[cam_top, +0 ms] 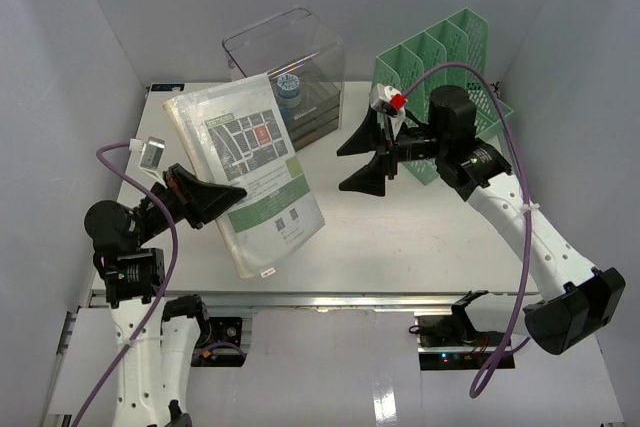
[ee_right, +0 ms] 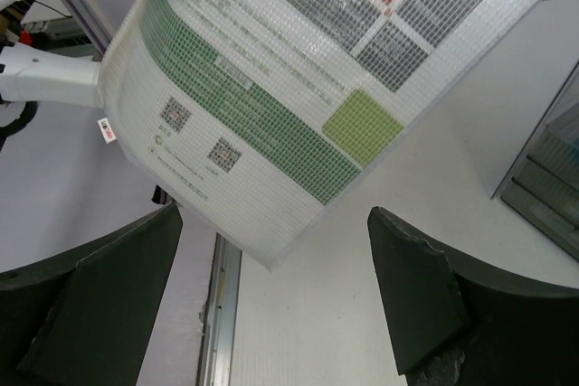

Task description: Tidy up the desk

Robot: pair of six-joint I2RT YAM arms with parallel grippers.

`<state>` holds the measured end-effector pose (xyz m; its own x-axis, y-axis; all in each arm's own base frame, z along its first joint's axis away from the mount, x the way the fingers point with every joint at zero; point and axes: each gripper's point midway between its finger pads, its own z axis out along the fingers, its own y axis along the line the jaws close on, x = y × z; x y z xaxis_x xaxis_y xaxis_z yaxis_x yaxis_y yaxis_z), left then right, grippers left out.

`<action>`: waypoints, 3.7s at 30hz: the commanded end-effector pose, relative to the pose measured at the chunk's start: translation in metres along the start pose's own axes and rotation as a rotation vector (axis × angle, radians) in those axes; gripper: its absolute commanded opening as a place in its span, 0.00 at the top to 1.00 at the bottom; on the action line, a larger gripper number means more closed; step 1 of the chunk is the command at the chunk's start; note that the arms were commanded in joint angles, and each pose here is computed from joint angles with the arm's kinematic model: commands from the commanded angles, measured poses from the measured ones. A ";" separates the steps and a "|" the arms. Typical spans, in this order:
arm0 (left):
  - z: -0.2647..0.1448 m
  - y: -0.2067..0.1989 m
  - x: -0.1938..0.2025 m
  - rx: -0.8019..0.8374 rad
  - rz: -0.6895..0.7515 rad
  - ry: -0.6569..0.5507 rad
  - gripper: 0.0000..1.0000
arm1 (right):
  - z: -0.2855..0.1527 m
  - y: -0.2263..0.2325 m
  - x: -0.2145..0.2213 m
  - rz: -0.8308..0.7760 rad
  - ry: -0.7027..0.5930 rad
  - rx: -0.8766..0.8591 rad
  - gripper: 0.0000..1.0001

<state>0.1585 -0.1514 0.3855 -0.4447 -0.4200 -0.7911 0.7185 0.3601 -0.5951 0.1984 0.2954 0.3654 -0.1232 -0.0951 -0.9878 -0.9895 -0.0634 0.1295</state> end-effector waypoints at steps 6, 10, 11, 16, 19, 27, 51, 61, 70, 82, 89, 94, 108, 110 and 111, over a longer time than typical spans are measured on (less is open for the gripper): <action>-0.001 -0.033 -0.005 0.101 0.154 0.010 0.99 | 0.000 -0.004 -0.050 0.082 -0.132 0.060 0.10; 0.001 -0.035 -0.006 0.133 0.153 0.010 0.99 | 0.001 -0.007 -0.055 0.095 -0.142 0.065 0.10; 0.002 -0.036 -0.007 0.144 0.143 0.010 0.99 | 0.002 -0.009 -0.055 0.100 -0.142 0.061 0.10; 0.006 -0.040 -0.011 0.176 0.158 0.014 0.98 | 0.008 -0.017 -0.054 0.114 -0.142 0.051 0.10; 0.008 -0.041 -0.008 0.195 0.145 0.032 0.98 | 0.011 -0.024 -0.047 0.127 -0.136 0.055 0.10; 0.018 -0.050 0.005 0.277 0.113 0.064 0.98 | 0.013 -0.032 -0.044 0.105 -0.134 0.070 0.10; 0.073 -0.047 0.038 0.296 0.122 0.167 1.00 | -0.037 0.076 -0.028 -0.179 -0.118 -0.182 0.09; 0.063 -0.059 0.039 0.323 0.191 0.218 1.00 | -0.039 0.071 -0.025 -0.244 -0.122 -0.164 0.10; 0.037 -0.076 0.037 0.325 0.297 0.235 0.98 | -0.029 0.020 -0.024 -0.179 -0.132 -0.003 0.10; 0.029 -0.076 0.040 0.320 0.352 0.255 0.96 | -0.018 0.025 -0.026 -0.127 -0.185 -0.189 0.10; 0.037 -0.063 0.040 0.273 0.370 0.261 0.97 | -0.018 0.050 -0.023 -0.079 -0.196 -0.260 0.08; 0.042 -0.059 0.035 0.260 0.382 0.248 0.97 | -0.013 0.064 -0.024 -0.068 -0.201 -0.288 0.01; 0.046 -0.049 0.028 0.199 0.404 0.178 0.97 | -0.017 0.075 -0.045 -0.113 -0.222 -0.270 0.59; 0.046 -0.048 0.027 0.192 0.405 0.171 0.97 | -0.018 0.076 -0.046 -0.120 -0.222 -0.267 0.72; 0.046 -0.047 0.027 0.186 0.405 0.167 0.97 | -0.017 0.075 -0.046 -0.120 -0.220 -0.265 0.81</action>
<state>0.1301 -0.2219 0.3818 -0.2572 -0.0744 -0.9635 0.9272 0.2619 -0.2677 0.1412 0.2816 0.3998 -0.1302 0.1058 -0.9858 -0.9441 -0.3170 0.0906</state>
